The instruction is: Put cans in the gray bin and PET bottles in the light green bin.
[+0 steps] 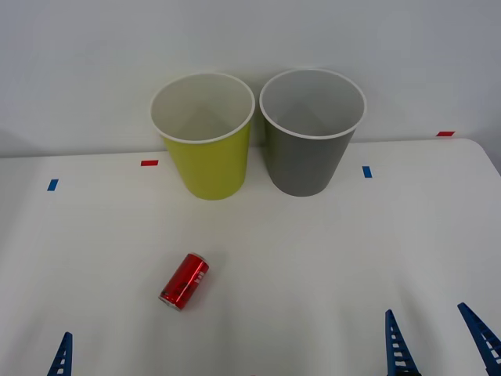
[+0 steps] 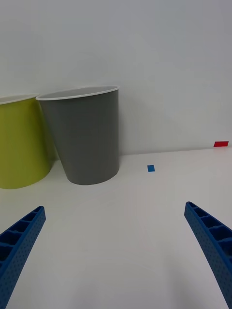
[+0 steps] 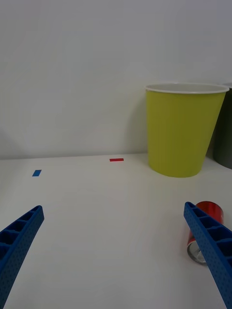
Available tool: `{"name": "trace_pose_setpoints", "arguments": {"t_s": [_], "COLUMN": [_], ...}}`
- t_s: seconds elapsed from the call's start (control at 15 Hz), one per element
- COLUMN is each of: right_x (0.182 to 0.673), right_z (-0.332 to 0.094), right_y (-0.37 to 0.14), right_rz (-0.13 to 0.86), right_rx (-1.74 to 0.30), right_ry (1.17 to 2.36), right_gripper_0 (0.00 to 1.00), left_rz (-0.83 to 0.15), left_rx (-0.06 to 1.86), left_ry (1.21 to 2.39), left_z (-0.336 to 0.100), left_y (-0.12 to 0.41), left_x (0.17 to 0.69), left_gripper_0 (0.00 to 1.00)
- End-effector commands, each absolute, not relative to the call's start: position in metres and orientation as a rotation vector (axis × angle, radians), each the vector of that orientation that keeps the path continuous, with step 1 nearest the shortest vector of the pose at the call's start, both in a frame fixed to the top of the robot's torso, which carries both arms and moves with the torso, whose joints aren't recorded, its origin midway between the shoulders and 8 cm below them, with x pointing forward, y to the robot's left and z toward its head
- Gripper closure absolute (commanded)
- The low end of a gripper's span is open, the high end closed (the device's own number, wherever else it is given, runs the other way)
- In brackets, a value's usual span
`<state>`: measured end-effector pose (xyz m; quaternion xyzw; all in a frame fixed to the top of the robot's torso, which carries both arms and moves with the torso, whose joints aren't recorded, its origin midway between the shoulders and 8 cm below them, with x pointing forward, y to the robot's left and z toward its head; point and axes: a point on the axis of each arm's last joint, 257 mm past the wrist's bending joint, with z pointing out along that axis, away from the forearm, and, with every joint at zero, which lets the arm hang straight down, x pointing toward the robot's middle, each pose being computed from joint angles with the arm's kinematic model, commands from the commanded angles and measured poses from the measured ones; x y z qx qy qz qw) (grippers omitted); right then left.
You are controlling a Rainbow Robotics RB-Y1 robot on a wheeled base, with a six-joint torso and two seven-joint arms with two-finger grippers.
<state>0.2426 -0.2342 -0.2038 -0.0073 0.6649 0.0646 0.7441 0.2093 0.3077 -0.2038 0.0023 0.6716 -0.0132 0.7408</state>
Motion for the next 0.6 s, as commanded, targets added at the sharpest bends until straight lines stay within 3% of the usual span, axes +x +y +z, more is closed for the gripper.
{"name": "trace_pose_setpoints", "arguments": {"t_s": [0.07,0.6], "right_x": [0.2426,0.2426], "right_z": [-0.2038,-0.2038], "right_y": [-0.2342,-0.2342], "right_rz": [0.142,0.142], "right_rx": [-0.016,-0.016], "right_ry": [1.456,1.456], "right_gripper_0": [0.0,0.0], "left_rz": [-0.029,-0.029], "left_rx": [0.005,0.005], "left_ry": [1.473,1.473], "left_z": [-0.2038,-0.2038], "left_y": [0.3077,0.3077], "left_x": [0.2093,0.2093], "left_gripper_0": [0.0,0.0]}}
